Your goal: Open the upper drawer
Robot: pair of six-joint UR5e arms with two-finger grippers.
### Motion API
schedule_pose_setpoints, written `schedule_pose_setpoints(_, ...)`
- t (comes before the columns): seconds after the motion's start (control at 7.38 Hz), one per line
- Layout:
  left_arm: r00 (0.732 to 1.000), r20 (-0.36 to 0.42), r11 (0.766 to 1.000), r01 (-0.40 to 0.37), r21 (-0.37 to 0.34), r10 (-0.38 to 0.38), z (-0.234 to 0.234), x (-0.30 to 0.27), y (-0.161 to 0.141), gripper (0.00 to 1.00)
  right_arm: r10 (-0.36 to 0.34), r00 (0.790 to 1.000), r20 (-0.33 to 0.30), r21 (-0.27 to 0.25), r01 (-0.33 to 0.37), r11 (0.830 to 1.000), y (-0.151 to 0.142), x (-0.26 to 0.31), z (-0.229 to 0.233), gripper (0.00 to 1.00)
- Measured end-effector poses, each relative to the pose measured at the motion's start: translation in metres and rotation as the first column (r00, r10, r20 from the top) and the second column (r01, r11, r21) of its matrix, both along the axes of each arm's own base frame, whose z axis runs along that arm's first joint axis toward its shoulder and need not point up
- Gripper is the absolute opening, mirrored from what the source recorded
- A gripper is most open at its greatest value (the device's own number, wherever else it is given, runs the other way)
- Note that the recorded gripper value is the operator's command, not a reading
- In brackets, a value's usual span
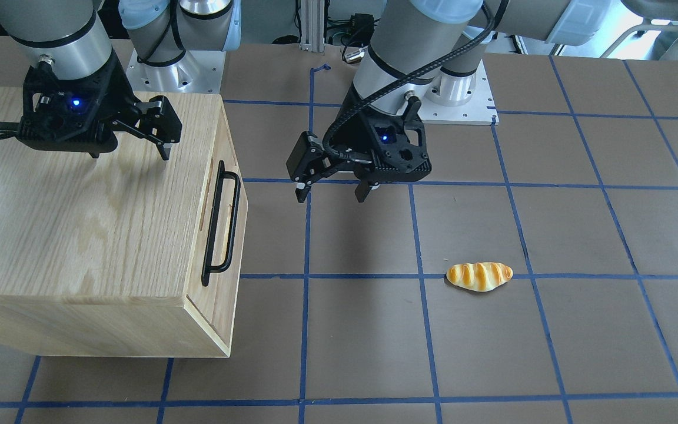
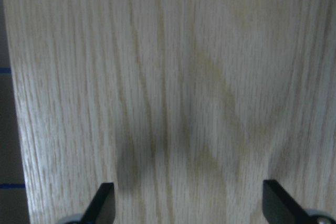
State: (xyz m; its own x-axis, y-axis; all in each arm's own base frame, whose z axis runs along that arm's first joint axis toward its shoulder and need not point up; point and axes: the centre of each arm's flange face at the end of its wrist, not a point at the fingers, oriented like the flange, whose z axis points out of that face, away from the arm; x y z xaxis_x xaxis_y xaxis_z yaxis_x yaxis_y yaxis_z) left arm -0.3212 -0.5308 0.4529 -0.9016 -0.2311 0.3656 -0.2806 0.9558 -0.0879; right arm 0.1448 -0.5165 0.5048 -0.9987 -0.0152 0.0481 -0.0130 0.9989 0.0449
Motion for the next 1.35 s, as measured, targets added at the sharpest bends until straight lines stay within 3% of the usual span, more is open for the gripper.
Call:
schedule_pose_setpoints(0.68,0.999,-0.032,1.0,0.009,-0.006,-0.01,-0.04,-0.059,0.001,1.0,-0.001,1.0,0.0,0.0,0.001,1.0,0.0,0.0,0.0,1.0)
schedule_pose_setpoints(1.35,0.999,-0.022,0.999,0.031,0.025,-0.03,-0.065,-0.079,0.003,1.0,-0.001,1.0,0.0,0.0,0.001,1.0,0.0,0.0,0.0,1.0)
